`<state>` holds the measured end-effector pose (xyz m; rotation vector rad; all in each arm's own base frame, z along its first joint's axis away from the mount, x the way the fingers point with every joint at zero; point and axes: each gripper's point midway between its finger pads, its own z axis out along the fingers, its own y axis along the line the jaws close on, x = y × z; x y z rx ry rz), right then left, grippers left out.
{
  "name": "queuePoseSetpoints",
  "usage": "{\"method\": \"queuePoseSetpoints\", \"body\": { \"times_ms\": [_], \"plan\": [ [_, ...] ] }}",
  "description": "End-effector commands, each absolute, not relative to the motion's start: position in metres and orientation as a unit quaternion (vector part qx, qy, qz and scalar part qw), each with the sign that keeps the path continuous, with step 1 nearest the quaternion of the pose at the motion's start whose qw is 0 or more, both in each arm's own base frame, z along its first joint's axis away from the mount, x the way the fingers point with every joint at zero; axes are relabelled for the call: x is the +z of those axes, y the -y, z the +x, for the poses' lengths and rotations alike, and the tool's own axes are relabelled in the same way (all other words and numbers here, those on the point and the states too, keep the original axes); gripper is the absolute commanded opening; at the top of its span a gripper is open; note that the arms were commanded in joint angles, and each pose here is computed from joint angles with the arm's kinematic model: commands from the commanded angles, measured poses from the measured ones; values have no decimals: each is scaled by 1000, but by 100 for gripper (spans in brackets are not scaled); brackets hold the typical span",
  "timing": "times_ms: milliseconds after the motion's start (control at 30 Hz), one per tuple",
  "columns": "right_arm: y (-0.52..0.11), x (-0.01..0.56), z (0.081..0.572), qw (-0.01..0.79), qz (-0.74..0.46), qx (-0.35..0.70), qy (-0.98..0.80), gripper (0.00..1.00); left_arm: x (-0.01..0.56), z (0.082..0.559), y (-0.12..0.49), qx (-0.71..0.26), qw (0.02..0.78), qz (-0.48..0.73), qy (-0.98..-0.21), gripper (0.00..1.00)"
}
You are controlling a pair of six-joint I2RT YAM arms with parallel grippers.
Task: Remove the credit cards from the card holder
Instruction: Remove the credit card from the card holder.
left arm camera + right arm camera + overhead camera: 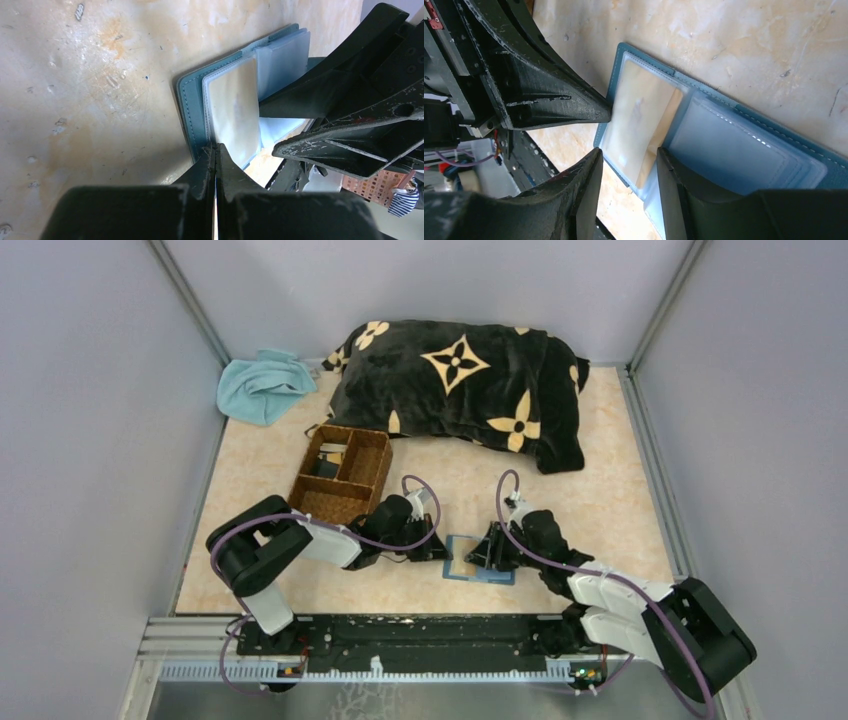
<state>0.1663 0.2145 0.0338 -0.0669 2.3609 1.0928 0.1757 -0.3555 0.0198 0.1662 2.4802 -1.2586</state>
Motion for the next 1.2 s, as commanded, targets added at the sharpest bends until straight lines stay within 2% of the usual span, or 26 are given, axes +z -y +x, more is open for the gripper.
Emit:
{"method": "queuePoseSetpoints", "body": {
  "times_ms": [0, 533, 700, 833, 900, 1033, 1100, 1167],
  "plan": [
    [-237, 74, 162, 271, -47, 498, -822, 43, -21, 159, 335, -386, 136, 58, -911, 0],
    [-243, 102, 181, 281, -34, 541, -792, 40, -20, 158, 337, -390, 134, 65, -908, 0],
    [-229, 80, 186, 283, -21, 478, -831, 38, -14, 159, 335, -394, 145, 61, -906, 0],
    [-211, 73, 188, 302, -19, 421, -855, 37, 11, 168, 336, -406, 186, 65, -893, 0],
    [-204, 75, 187, 313, -21, 406, -858, 35, 24, 175, 335, -400, 204, 71, -890, 1],
    [-197, 74, 180, 313, -18, 395, -863, 26, 39, 185, 337, -382, 223, 89, -893, 16],
    [-196, 70, 174, 305, -22, 393, -867, 18, 40, 187, 338, -375, 225, 94, -894, 19],
    [-190, 59, 166, 288, -21, 372, -882, 4, 38, 189, 339, -370, 222, 95, -897, 19]
  ]
}}
